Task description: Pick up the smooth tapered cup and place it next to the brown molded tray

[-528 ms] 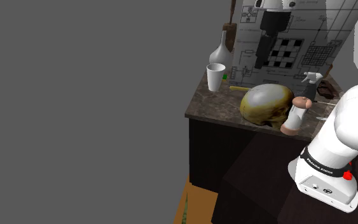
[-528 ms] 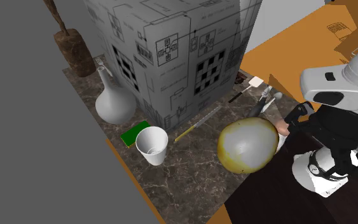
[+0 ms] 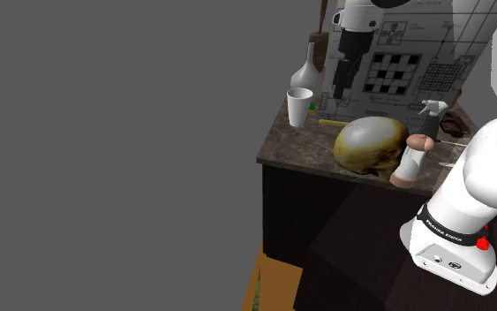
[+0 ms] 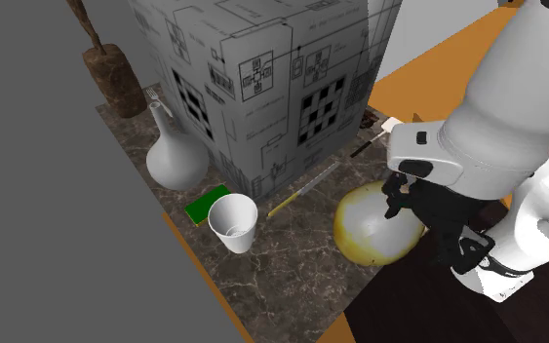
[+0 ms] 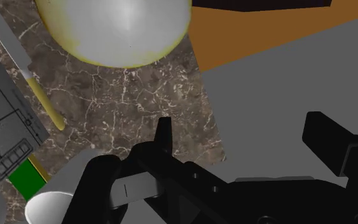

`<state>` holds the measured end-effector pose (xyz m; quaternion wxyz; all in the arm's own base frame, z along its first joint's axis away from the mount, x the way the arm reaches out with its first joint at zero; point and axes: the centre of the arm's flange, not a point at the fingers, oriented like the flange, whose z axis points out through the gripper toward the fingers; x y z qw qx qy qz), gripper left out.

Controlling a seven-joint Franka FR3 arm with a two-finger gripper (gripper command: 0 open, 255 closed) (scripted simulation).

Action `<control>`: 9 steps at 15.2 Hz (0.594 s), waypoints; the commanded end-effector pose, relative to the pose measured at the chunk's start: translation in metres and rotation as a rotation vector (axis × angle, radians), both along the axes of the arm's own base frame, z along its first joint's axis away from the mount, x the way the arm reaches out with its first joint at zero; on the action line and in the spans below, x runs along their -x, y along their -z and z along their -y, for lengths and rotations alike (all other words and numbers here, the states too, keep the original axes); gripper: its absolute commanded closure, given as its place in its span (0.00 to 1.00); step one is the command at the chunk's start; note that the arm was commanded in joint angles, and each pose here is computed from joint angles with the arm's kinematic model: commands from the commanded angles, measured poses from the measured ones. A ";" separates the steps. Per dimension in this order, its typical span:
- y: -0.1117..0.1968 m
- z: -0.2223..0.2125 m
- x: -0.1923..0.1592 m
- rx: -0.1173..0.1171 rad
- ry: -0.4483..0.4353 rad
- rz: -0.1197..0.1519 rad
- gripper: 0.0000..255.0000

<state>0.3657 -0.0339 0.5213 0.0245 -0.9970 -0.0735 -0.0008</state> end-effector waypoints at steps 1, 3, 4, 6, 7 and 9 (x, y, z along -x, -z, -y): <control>0.013 0.008 -0.020 0.016 -0.001 0.004 0.00; 0.025 0.017 -0.040 0.031 -0.002 0.007 0.00; 0.031 0.022 -0.050 0.039 -0.002 0.008 0.00; 0.043 0.031 -0.071 0.055 -0.003 0.011 0.00; 0.048 0.035 -0.081 0.062 -0.004 0.012 0.00; 0.060 0.045 -0.101 0.078 -0.005 0.015 0.00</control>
